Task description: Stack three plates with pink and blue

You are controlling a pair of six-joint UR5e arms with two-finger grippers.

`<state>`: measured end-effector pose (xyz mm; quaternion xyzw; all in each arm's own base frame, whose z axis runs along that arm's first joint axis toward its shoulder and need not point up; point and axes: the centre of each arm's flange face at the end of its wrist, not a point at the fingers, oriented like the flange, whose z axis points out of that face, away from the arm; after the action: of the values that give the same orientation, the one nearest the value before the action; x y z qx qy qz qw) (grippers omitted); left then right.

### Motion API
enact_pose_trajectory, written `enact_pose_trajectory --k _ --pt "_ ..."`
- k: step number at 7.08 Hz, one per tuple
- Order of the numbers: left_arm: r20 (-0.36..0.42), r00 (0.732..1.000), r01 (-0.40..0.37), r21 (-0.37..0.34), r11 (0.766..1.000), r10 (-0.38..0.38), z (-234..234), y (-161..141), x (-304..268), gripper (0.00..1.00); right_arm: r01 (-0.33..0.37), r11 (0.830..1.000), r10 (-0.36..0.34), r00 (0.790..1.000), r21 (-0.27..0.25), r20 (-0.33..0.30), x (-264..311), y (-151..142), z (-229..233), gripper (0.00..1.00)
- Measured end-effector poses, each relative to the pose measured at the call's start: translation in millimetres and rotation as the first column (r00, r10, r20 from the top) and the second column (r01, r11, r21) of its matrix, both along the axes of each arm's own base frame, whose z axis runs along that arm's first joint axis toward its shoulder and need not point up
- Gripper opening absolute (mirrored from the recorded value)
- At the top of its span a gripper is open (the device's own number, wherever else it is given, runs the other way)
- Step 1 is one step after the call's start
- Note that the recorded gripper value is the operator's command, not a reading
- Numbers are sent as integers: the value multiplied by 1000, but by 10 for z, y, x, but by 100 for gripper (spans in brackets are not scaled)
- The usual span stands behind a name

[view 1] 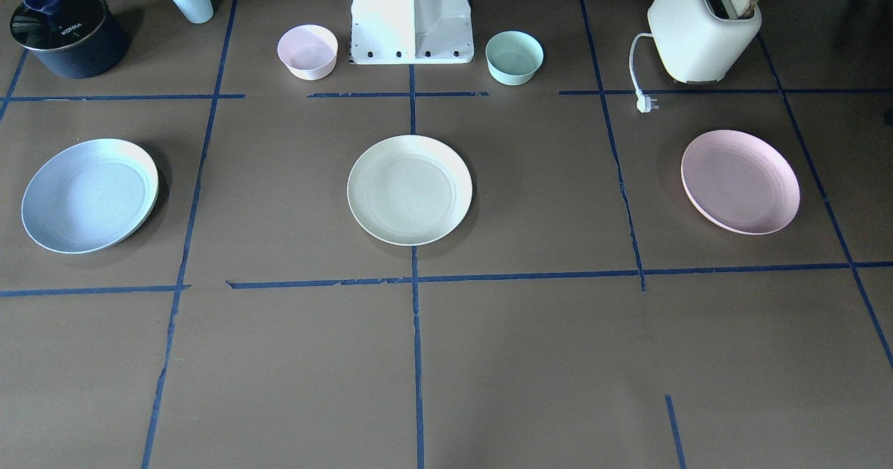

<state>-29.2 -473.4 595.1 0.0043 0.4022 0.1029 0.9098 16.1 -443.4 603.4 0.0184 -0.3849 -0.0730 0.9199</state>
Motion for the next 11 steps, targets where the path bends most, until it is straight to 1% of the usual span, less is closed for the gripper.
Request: enact_pose_trajectory --k 3,6,9,10,11 --pt "9 1000 16 9 1000 -16 -102 28 -19 100 -6 1000 6 1000 -10 2 23 32 33 100" --pt "6 1000 21 -5 1000 -21 -57 73 -26 100 -5 1000 5 1000 -6 7 20 25 18 100" --pt "0 1000 20 5 1000 -20 -31 128 -20 100 0 1000 0 1000 -11 13 5 -26 56 100" --pt "0 1000 28 5 1000 -28 13 118 -6 100 0 1000 0 1000 -10 14 3 -34 59 100" --pt "0 999 54 -12 998 -54 103 94 24 100 0 1000 0 1000 -13 15 2 -33 72 100"
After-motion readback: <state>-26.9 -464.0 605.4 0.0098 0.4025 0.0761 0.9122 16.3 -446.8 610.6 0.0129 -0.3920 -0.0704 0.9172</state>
